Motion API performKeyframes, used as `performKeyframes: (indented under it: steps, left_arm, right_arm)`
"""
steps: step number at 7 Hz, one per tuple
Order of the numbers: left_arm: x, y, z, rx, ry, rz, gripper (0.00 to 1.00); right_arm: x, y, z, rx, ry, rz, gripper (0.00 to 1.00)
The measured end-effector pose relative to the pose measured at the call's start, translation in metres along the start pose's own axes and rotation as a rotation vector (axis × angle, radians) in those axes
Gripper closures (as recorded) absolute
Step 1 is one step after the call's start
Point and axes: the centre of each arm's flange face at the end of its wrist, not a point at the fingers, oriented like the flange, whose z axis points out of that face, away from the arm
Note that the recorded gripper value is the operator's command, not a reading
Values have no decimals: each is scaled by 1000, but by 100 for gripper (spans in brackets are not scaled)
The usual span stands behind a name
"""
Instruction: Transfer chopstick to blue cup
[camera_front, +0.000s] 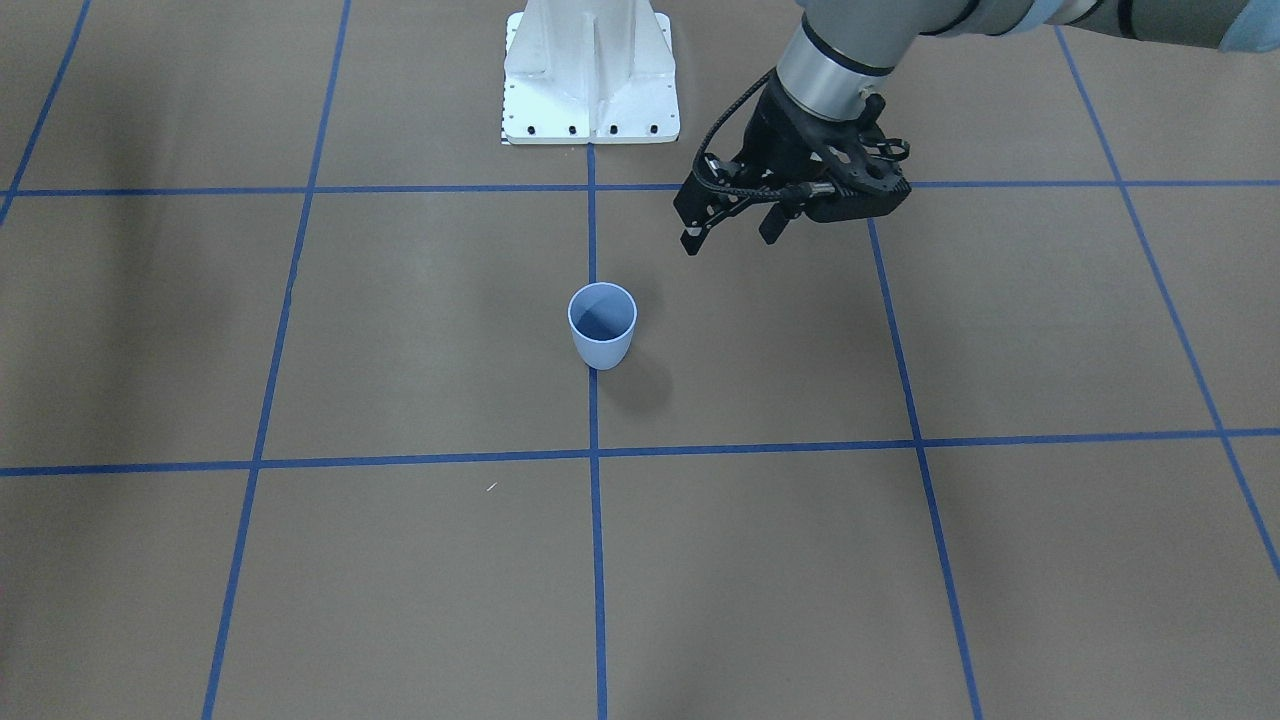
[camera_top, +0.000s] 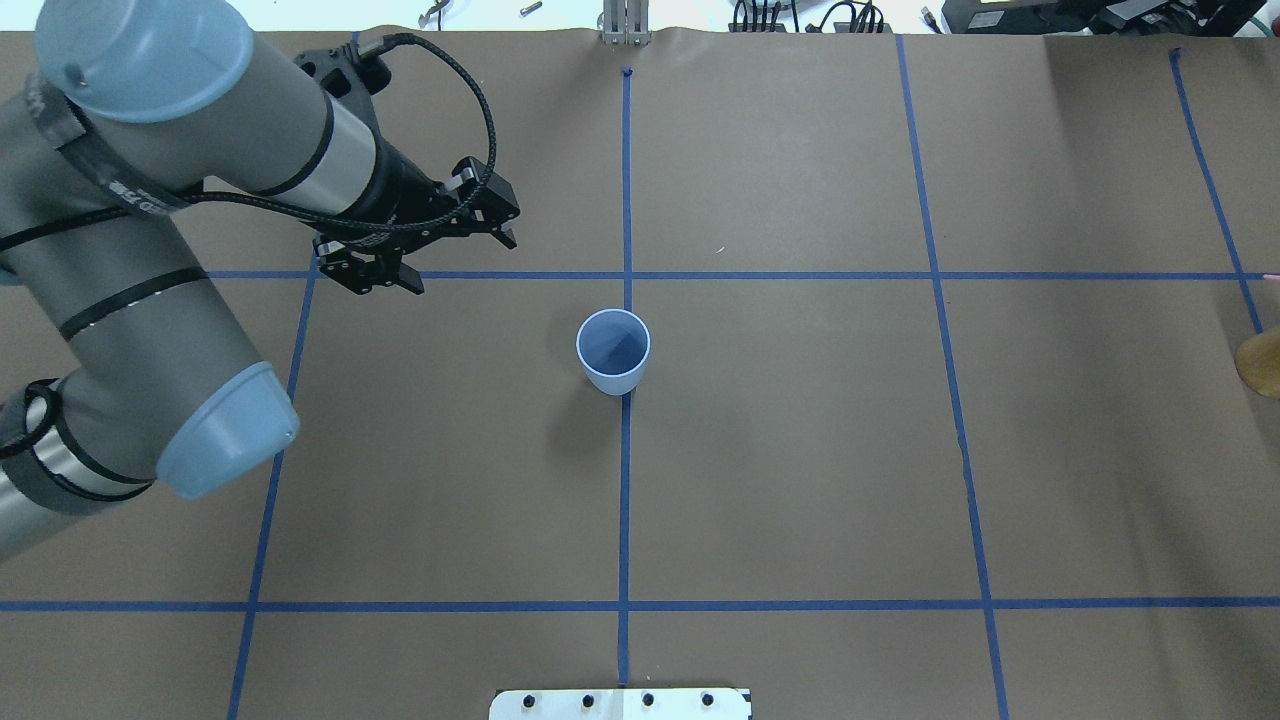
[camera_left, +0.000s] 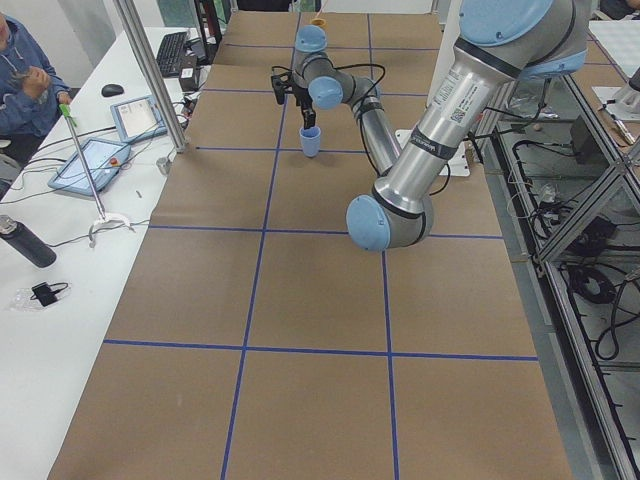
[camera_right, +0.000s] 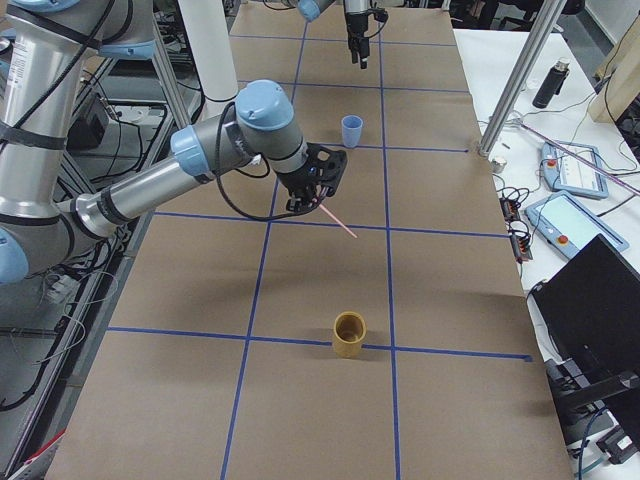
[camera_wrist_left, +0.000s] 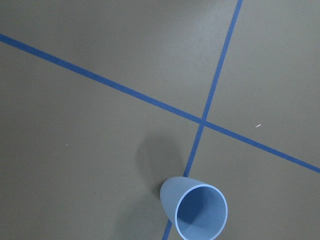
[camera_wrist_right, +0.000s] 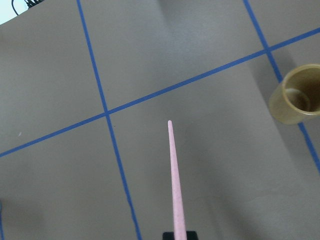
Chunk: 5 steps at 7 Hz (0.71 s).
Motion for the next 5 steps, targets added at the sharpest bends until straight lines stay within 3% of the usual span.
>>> performKeyframes:
  steps: [3, 5]
  left_arm:
    - [-115, -84, -54, -29, -38, 98, 2]
    - [-169, -113, -73, -23, -59, 135, 2]
  right_arm:
    - [-223, -15, 73, -156, -90, 125, 100]
    - [-360, 29, 125, -280, -95, 204, 100]
